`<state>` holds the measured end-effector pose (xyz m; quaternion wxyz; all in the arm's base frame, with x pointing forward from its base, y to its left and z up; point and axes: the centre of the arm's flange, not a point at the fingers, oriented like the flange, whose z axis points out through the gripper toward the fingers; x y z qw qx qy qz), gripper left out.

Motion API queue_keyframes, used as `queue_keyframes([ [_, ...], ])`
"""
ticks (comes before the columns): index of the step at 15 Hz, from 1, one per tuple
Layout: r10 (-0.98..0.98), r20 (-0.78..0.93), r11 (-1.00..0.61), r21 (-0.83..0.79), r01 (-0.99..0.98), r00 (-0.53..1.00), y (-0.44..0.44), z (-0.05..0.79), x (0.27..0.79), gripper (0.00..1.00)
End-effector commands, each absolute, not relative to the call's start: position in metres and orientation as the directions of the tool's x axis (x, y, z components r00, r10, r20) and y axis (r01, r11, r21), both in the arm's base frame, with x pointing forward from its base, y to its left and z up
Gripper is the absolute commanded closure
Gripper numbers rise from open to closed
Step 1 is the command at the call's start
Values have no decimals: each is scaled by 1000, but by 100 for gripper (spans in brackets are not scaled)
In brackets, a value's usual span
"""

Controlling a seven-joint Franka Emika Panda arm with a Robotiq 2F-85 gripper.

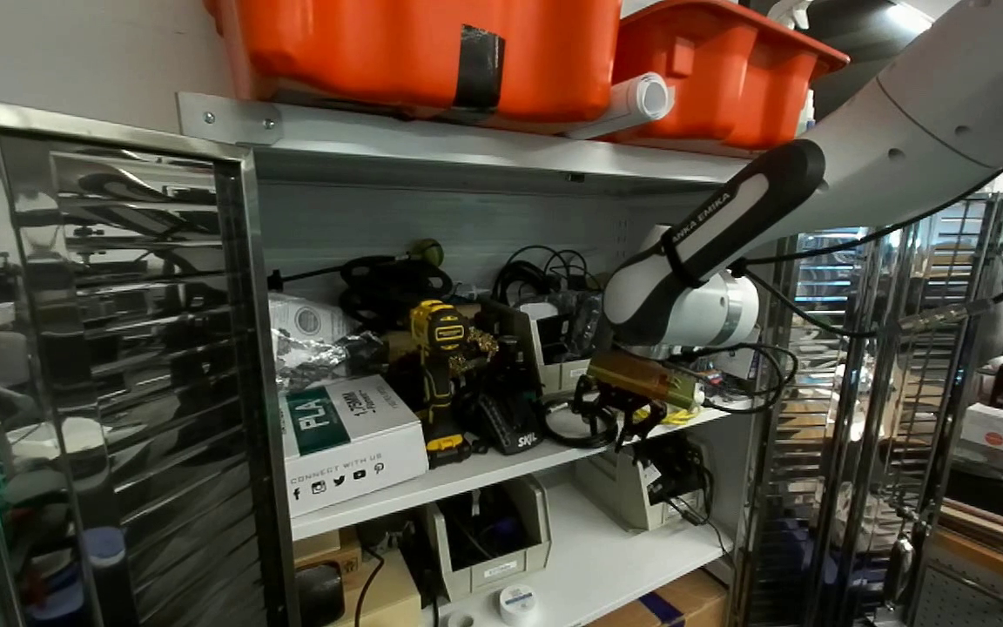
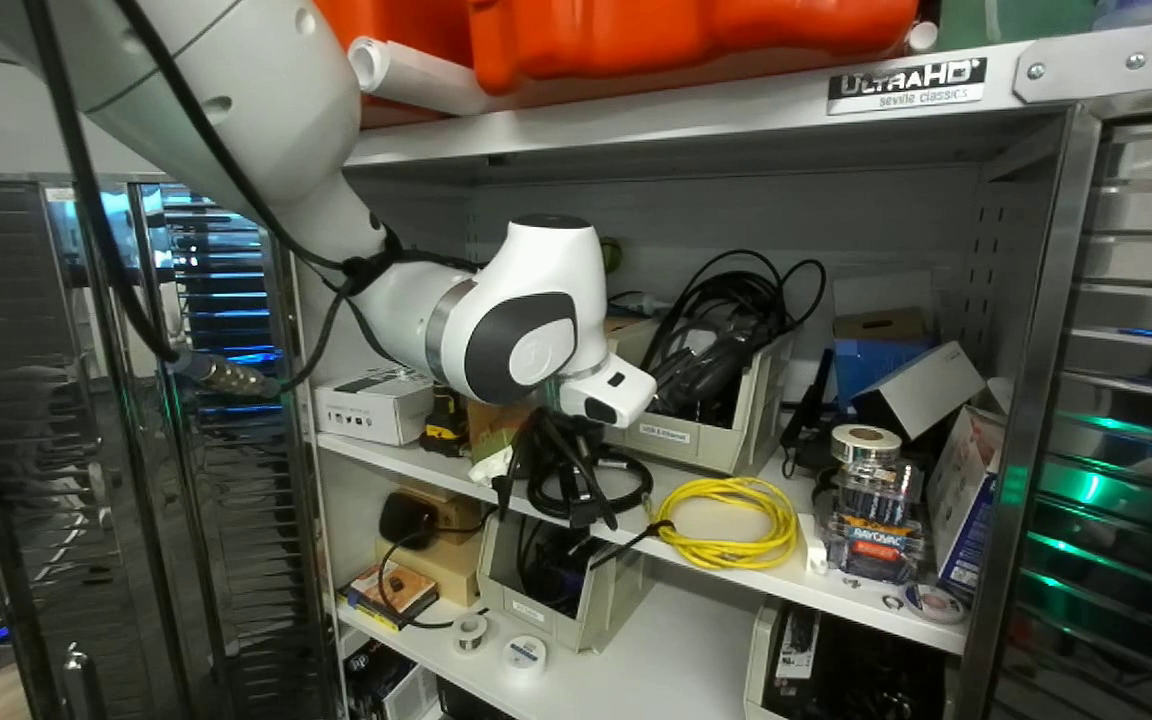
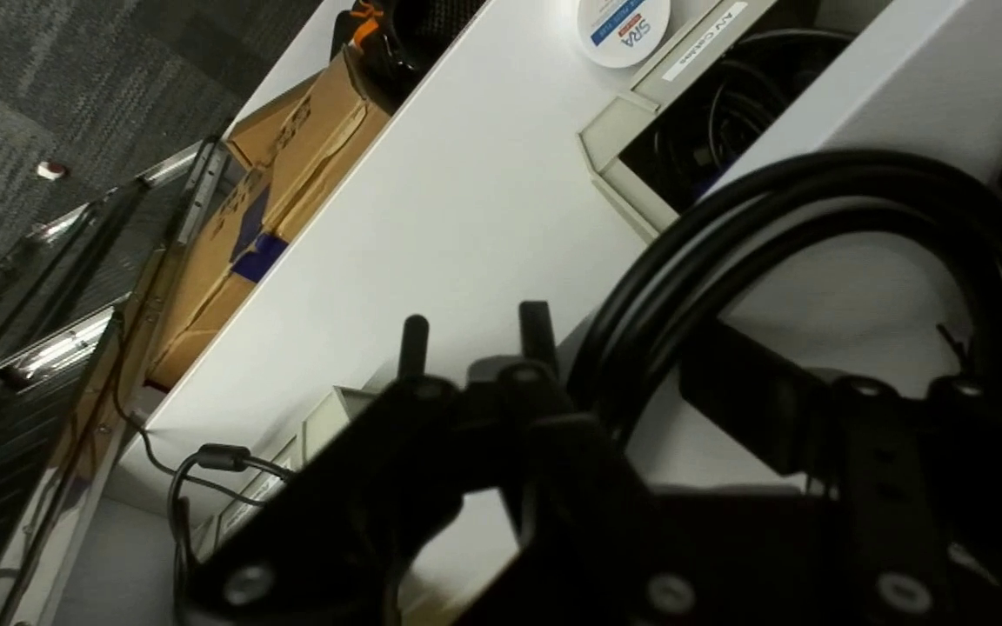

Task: Pick up the black cable and put it in the box.

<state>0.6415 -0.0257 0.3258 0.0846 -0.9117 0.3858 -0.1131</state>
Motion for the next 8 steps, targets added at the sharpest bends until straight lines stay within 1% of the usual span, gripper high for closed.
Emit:
queue_keyframes([
  [1,-703,139,-707,-236,-666,697,-23,322,642,93],
  [2,-701,138,-710,-230,-666,700,-24,320,639,98],
  [3,-697,137,-714,-224,-663,704,-24,319,635,100],
  [4,-688,147,-724,-215,-656,711,-22,318,630,100],
  [6,-656,181,-754,-207,-624,733,-15,320,621,97],
  [8,-608,228,-794,-189,-577,761,-7,318,611,97],
])
